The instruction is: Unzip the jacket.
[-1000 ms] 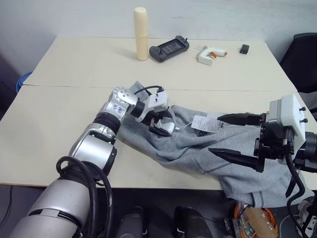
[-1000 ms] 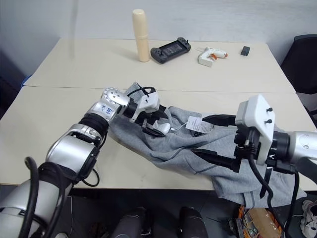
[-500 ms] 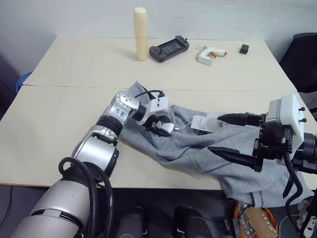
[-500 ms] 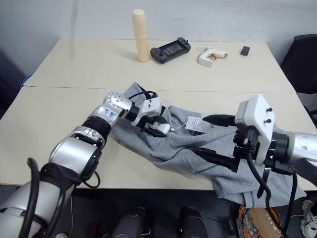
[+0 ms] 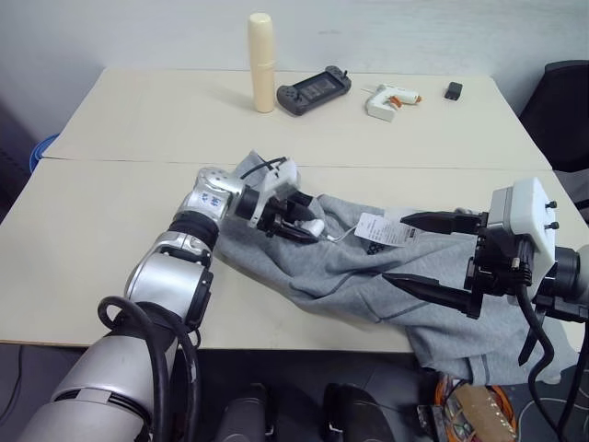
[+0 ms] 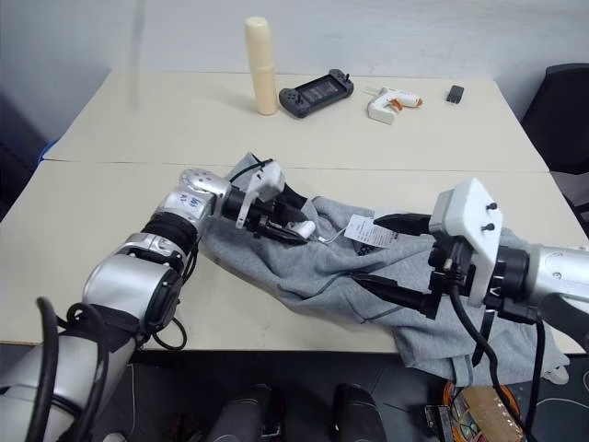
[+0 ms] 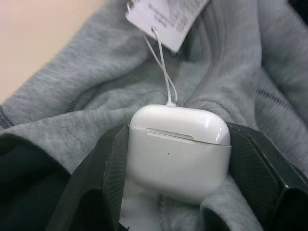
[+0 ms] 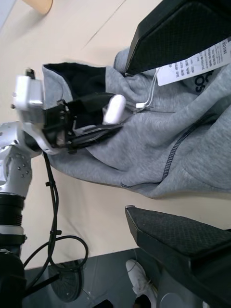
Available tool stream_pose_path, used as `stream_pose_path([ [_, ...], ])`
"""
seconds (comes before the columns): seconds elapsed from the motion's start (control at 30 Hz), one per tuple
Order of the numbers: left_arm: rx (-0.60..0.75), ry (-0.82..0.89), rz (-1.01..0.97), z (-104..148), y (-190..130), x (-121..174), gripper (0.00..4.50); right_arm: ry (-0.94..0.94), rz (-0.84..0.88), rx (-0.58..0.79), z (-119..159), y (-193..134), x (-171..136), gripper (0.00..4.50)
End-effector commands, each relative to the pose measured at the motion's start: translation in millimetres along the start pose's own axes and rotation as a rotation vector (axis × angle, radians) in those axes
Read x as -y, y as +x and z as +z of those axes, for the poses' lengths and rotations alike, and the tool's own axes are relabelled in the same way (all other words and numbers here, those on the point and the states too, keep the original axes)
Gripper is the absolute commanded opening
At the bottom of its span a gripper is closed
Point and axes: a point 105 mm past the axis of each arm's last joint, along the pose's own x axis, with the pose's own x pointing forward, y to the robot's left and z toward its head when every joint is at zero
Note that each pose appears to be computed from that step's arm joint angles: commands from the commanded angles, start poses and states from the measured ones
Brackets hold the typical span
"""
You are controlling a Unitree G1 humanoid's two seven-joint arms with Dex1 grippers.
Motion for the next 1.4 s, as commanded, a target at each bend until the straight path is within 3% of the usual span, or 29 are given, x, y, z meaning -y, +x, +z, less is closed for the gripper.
stream_pose_path([
  [0.03, 0.166, 0.011, -0.005, 38, -20, 3, 2.68, -0.029, 0.015, 0.024, 4, 2, -2, 4.5],
  [0.33, 0.287, 0.032, 0.141, 45, -56, 21, 2.68, -0.024, 0.043, 0.023, -2, 9, 1, 4.5],
  [0.47, 0.185, 0.09, 0.203, 29, -47, 20, 2.68, -0.031, 0.066, 0.024, -1, 9, 5, 4.5],
  [0.57, 0.056, 0.211, 0.252, 21, -30, 7, 3.26, -0.029, 0.073, 0.038, 1, 11, 9, 4.5],
  [0.7, -0.056, 0.317, 0.242, 16, -12, -1, 4.46, -0.027, 0.084, 0.05, 0, 16, 6, 4.5],
  [0.97, -0.209, 0.456, 0.235, 3, 11, -13, 4.46, -0.023, 0.061, 0.058, -1, 16, 3, 4.5],
  [1.17, -0.25, 0.423, 0.226, -12, 20, -17, 4.46, -0.023, 0.039, 0.056, -2, 15, 1, 4.5],
  [1.27, -0.228, 0.397, 0.213, -12, 21, -16, 3.88, -0.025, 0.035, 0.053, -2, 14, 1, 4.5],
  [1.4, -0.197, 0.372, 0.187, -9, 21, -13, 2.56, -0.027, 0.032, 0.046, -2, 13, 2, 4.5],
])
